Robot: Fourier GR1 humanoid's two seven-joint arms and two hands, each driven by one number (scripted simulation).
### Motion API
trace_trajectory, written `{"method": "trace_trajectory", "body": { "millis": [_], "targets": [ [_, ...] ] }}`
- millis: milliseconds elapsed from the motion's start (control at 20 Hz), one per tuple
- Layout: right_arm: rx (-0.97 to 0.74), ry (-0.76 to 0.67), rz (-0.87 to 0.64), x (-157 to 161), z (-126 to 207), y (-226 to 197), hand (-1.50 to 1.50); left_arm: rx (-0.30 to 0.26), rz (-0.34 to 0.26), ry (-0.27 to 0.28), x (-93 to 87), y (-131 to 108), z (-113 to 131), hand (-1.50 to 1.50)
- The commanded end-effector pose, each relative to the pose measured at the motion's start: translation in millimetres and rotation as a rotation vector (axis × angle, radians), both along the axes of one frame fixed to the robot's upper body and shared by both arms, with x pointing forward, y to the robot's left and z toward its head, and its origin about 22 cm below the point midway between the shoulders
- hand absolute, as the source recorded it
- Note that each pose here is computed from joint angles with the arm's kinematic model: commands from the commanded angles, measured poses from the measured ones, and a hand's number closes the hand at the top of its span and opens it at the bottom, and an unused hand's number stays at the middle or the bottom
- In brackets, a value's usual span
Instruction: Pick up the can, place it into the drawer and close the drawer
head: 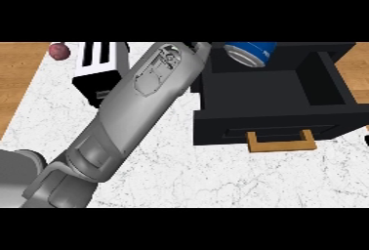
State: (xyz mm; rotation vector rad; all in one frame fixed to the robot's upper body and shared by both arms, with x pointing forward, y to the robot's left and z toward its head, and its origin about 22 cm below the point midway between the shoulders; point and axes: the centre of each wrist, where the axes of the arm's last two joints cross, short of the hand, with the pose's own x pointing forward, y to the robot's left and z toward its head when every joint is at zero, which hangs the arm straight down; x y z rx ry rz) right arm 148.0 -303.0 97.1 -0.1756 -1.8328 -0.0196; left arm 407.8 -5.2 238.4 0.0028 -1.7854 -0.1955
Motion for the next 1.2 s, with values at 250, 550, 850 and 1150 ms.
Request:
{"method": "trace_trajectory", "body": {
  "millis": [250, 550, 850, 1150],
  "targets": [
    [0.001, 0.002, 0.011, 0.9, 3.4, 6.4, -1.5, 0.063, 0.029, -0.012, 9.0, -16.6, 0.1, 1.5],
    [-0.002, -0.005, 0.027, 9.9, -7.9, 1.0, -1.5, 0.074, 0.034, 0.051, 18.0, -13.8, -7.9, 1.5],
    [-0.012, -0.03, 0.06, 18.4, -3.9, 4.5, -1.5, 0.119, 0.091, -0.018, 20.3, -10.6, -28.8, 1.5],
    [-0.003, -0.041, 0.044, 27.7, 11.6, 15.0, -1.5, 0.141, 0.095, 0.006, 18.8, -9.9, -43.7, 1.5]
  ]
}}
